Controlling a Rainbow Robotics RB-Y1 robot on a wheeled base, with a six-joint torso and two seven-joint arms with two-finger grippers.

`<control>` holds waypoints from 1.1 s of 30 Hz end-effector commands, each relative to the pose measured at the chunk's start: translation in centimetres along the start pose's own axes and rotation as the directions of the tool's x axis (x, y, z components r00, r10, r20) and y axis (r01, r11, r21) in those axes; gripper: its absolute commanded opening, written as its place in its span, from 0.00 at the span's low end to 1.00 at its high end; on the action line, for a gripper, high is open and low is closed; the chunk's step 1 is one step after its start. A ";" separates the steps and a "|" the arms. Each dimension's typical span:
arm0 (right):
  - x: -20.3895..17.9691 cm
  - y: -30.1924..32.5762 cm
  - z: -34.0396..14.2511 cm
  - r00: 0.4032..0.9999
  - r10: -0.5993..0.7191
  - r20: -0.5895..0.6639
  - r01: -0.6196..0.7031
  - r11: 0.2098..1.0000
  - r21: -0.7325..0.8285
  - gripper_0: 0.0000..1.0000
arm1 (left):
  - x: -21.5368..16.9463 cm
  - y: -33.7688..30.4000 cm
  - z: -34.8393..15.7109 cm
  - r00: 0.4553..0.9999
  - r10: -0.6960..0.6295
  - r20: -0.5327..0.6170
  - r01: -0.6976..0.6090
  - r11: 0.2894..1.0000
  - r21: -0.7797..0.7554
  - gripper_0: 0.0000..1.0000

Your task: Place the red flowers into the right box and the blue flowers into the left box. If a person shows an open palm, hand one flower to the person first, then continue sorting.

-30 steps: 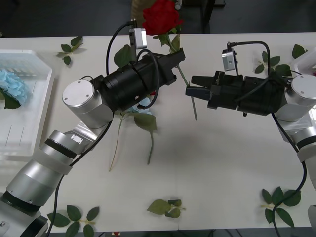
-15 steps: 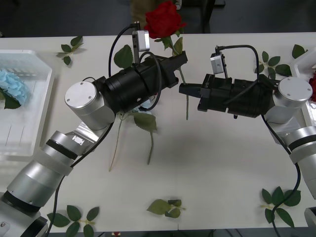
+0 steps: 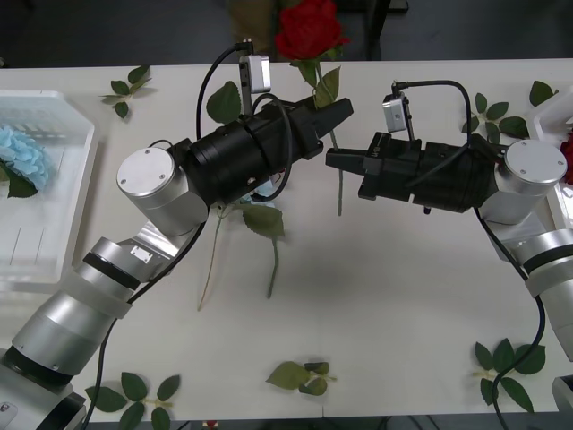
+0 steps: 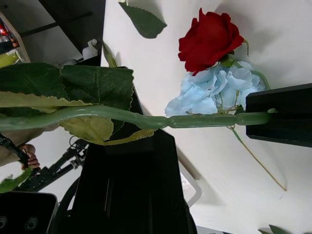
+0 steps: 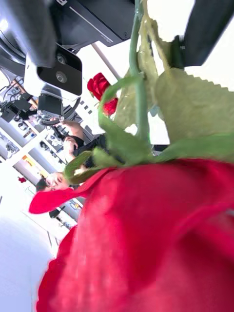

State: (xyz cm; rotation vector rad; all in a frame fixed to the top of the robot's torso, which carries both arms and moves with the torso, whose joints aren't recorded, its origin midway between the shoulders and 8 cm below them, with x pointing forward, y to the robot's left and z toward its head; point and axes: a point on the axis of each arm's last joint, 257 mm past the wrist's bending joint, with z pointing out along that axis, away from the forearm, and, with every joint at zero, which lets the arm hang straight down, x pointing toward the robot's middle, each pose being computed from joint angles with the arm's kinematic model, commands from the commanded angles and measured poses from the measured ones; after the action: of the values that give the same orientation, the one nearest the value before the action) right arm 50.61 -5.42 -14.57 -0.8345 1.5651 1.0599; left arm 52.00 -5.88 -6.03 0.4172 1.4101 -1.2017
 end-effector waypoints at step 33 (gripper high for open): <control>-12.2 -9.6 -15.3 0.976 0.218 -0.025 -0.186 0.880 0.438 0.00 | 0.8 6.1 -6.3 0.925 0.277 -0.262 -0.295 0.955 -0.031 1.00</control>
State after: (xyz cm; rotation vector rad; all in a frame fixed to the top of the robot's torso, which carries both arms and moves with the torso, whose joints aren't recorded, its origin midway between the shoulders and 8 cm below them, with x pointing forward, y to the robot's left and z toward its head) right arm 56.03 -27.36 -8.78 -0.4041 1.9433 0.7884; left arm 52.52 -1.76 -10.51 0.5112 1.5463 -1.0951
